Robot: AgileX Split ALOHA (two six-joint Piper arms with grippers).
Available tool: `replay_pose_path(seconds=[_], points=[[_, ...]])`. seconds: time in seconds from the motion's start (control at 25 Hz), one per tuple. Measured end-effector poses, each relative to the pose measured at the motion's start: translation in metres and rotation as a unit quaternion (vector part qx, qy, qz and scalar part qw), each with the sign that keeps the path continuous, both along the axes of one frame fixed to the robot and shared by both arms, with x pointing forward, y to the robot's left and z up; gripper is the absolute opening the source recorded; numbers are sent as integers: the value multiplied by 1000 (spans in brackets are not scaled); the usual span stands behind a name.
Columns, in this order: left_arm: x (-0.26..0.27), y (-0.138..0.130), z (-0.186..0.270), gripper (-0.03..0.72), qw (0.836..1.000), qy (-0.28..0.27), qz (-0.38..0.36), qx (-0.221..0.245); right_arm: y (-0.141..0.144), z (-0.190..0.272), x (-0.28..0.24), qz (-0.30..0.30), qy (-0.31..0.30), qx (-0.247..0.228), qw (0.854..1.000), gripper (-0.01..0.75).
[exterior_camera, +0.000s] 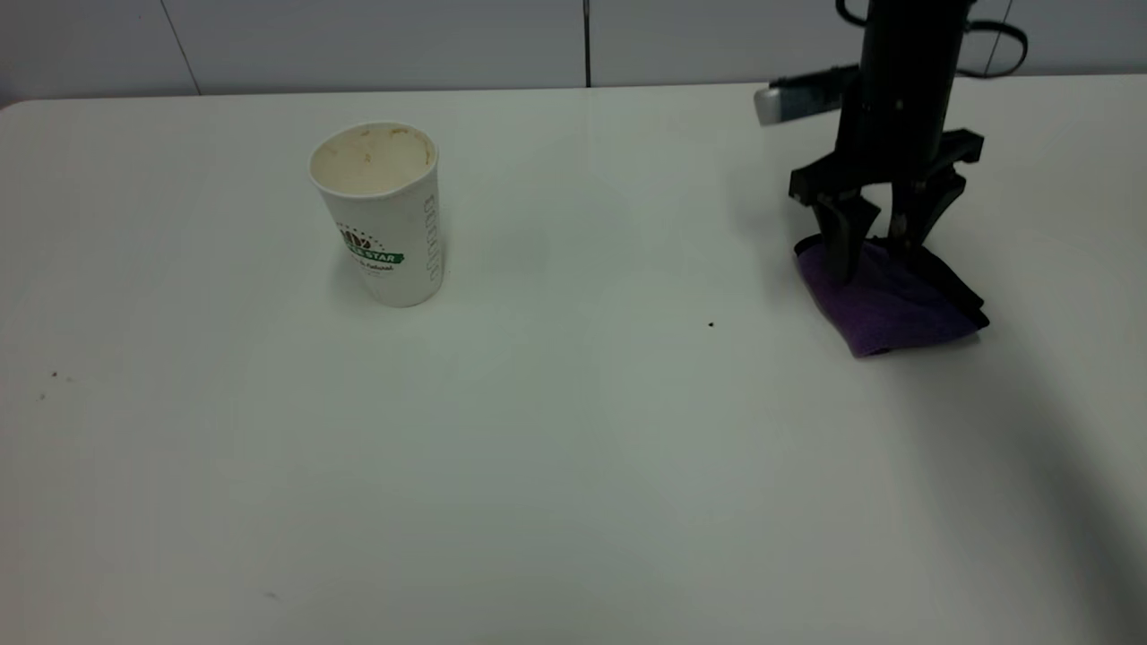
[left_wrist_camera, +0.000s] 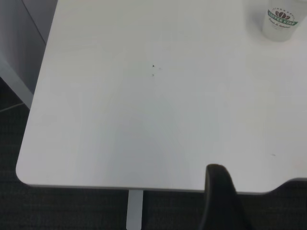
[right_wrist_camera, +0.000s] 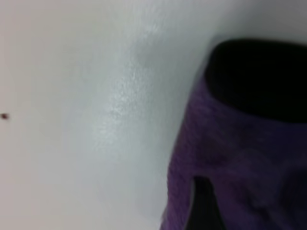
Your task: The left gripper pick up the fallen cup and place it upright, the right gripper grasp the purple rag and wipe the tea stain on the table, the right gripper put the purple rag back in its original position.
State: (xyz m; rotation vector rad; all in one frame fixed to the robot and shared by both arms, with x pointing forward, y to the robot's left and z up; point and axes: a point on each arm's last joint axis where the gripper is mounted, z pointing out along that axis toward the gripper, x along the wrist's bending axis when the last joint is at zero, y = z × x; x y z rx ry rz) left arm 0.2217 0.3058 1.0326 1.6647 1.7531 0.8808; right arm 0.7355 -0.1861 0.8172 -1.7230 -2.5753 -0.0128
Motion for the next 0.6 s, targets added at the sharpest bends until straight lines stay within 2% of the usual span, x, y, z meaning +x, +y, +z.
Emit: replay_pose_path(seconds=[0.32,0.6], points=[[0,0,0,462,1000,0,-1,1,13,164,-5,-8,-143,51,988,562],[0,0,0,462,1000,0,-1,1,7,274,-66,-3,-207,79,975,562]])
